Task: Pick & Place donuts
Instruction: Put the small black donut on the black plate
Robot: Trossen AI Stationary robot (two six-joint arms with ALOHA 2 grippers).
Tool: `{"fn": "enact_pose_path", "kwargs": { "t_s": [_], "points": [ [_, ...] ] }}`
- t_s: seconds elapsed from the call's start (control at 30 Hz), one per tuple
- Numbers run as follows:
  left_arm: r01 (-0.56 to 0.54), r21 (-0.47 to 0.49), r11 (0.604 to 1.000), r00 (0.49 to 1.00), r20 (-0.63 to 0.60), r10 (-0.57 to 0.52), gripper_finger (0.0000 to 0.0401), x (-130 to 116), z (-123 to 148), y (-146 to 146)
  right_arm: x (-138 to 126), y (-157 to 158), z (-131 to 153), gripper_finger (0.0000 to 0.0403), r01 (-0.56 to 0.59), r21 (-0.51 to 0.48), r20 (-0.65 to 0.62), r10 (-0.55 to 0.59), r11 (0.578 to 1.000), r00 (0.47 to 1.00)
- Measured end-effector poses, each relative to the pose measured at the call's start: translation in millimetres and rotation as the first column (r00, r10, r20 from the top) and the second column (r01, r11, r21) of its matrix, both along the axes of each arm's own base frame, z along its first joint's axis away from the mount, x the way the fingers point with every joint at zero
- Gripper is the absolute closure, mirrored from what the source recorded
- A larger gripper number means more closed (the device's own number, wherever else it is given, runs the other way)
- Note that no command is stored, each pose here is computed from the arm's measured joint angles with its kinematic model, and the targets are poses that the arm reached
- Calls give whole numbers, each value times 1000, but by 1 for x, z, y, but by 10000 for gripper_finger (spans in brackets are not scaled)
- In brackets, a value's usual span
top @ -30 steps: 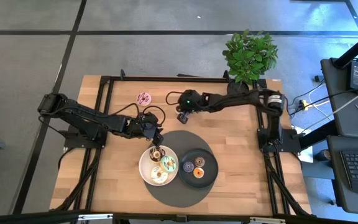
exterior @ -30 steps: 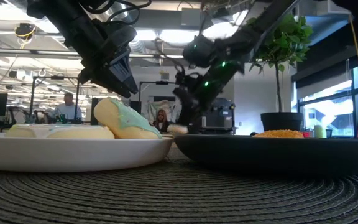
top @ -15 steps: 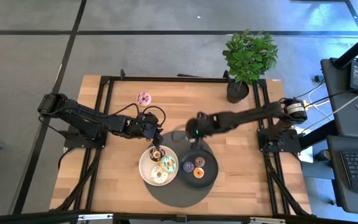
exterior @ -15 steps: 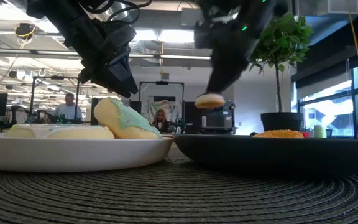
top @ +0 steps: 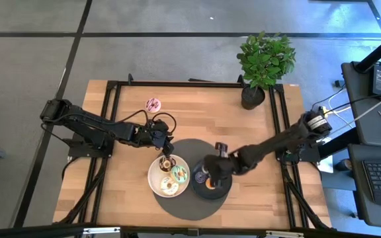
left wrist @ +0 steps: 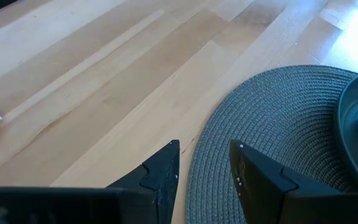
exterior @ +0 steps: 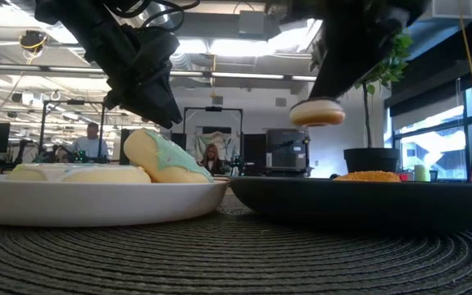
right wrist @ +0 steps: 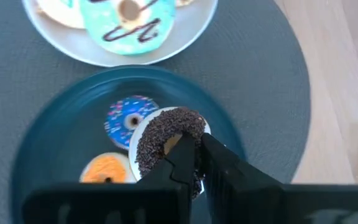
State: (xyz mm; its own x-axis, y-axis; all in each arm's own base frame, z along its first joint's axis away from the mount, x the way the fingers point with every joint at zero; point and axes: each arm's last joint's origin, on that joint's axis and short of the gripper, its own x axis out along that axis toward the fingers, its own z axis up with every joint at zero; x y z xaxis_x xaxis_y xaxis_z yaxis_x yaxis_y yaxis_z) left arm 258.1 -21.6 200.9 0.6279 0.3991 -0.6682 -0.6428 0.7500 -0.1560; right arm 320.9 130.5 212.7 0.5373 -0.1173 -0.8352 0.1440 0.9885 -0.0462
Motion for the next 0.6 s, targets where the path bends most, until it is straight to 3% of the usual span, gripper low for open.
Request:
{"fn": "enact_pose_path", "kwargs": {
  "t_s": [0.3, 0.6],
  "points": [
    [0, 0, 1000, 1000, 0, 0, 264, 0, 0, 0, -9, 36, -13, 377, -29, -10, 19, 29, 1000, 999],
    [-2, 0, 1000, 1000, 4, 2, 264, 0, 0, 0, -9, 45, -31, 377, -17, -93, 4, 17, 996, 1000]
  ]
}}
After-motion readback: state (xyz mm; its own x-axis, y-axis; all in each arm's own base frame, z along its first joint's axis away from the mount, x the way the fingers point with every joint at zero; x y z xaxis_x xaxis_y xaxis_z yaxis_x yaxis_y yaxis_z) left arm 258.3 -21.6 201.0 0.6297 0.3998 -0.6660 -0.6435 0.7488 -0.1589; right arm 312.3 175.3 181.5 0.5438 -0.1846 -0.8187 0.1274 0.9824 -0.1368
